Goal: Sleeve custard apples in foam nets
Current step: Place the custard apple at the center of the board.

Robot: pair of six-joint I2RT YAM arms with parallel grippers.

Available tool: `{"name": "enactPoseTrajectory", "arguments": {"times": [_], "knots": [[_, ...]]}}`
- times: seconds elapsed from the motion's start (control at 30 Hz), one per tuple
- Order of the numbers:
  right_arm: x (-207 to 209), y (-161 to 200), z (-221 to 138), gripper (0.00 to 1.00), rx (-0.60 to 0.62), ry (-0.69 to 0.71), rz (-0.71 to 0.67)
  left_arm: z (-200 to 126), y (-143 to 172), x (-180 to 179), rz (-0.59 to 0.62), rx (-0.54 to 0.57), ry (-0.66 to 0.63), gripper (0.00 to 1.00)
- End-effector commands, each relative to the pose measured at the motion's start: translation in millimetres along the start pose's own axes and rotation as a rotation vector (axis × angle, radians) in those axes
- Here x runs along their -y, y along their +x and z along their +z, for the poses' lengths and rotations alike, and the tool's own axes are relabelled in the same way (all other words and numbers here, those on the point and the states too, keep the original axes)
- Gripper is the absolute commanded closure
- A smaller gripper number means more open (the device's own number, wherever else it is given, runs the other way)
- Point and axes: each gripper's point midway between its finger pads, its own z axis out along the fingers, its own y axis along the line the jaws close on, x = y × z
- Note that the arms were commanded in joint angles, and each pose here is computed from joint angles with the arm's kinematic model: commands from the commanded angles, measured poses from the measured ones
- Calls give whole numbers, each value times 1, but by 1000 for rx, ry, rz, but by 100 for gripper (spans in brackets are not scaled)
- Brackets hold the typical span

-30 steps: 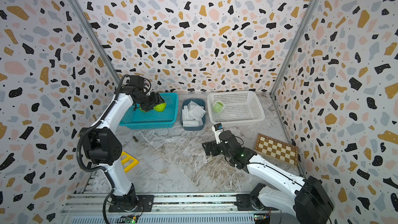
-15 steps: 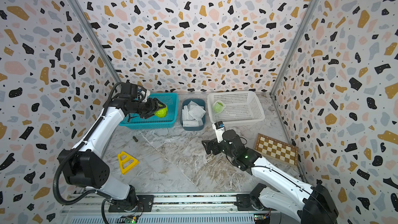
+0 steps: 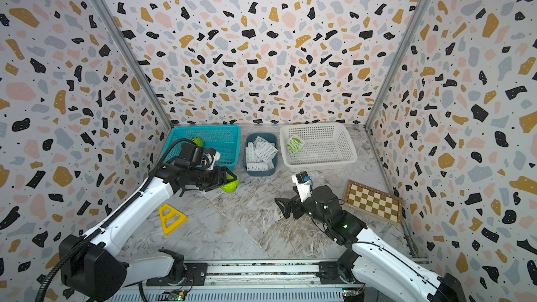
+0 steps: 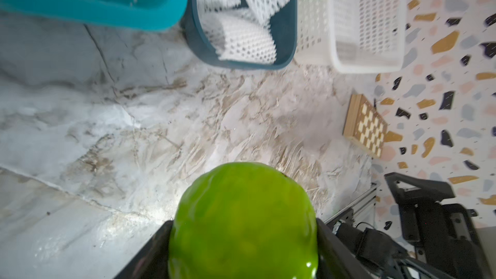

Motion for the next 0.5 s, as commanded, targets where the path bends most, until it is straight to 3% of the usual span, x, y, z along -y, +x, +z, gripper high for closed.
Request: {"name": "enactPoseTrajectory", "arguments": {"times": [0.0, 0.47], "knots": [[0, 9, -4, 3, -17, -2, 13, 14, 0, -1, 63, 42, -87, 46], [17, 20, -12, 3, 3, 79, 44, 90, 17, -3, 284, -83, -390, 45]]}}
